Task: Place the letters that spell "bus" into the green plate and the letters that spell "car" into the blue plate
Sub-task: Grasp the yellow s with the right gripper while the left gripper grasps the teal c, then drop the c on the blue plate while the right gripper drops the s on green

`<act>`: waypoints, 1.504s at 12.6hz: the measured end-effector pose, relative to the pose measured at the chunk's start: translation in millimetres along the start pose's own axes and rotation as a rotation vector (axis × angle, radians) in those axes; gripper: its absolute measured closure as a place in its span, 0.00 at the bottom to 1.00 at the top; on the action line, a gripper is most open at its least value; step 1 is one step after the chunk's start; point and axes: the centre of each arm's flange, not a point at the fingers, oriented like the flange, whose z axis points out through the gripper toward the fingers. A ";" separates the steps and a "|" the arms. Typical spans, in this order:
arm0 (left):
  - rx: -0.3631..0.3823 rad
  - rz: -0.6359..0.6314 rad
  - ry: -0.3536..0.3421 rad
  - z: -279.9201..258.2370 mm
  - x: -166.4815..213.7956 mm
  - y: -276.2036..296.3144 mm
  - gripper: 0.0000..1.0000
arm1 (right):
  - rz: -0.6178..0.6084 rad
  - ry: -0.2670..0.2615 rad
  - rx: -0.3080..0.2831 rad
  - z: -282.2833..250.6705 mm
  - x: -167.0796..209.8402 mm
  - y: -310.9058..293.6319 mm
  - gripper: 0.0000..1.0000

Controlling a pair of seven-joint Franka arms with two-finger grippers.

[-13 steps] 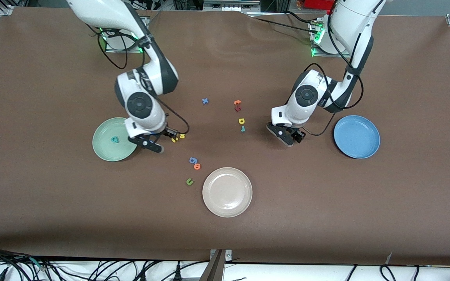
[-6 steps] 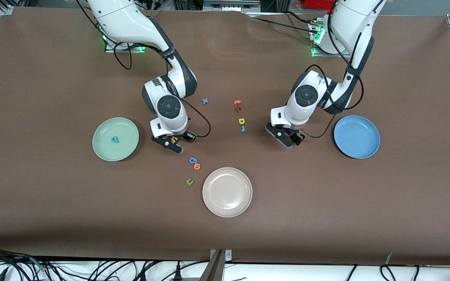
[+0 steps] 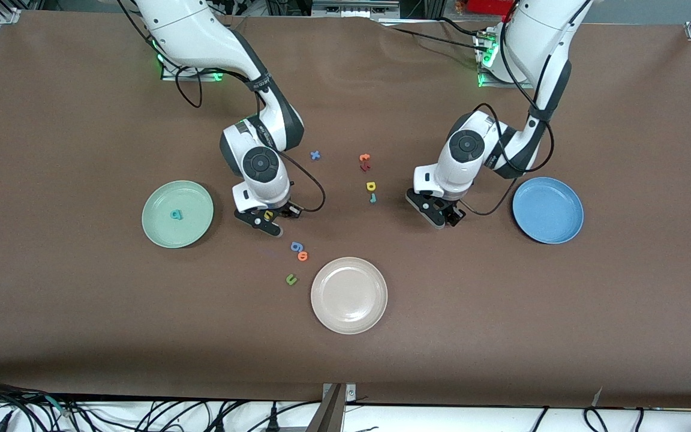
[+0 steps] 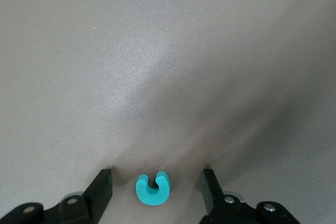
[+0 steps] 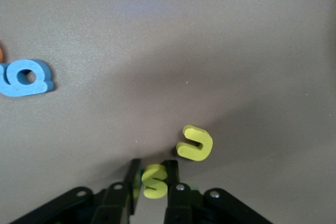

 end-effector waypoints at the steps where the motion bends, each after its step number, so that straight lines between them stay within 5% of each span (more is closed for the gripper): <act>1: 0.000 -0.001 0.000 0.0 -0.1 -0.4 0.22 | 0.000 0.000 0.001 -0.3 0.1 -0.3 0.78; 7: 0.007 -0.013 -0.001 -0.5 -1.7 -7.0 0.41 | 0.000 0.003 0.005 -5.9 2.5 -3.4 0.78; 9: 0.013 -0.020 0.003 -2.5 -1.7 -12.9 0.66 | 0.001 -0.007 -0.012 -13.7 5.0 -6.0 0.78; 10: 0.015 -0.021 0.005 -3.8 -1.4 -13.9 0.70 | 0.001 -0.014 -0.025 -22.1 8.7 -7.7 0.78; 15: 0.017 -0.079 -0.010 -11.4 -7.3 -35.0 0.72 | -0.152 -0.058 -0.131 -87.4 96.1 59.4 0.78; 19: -0.041 -0.236 -0.083 -56.0 -40.2 -99.3 0.72 | -0.253 -0.121 -0.147 -83.2 169.8 158.4 0.78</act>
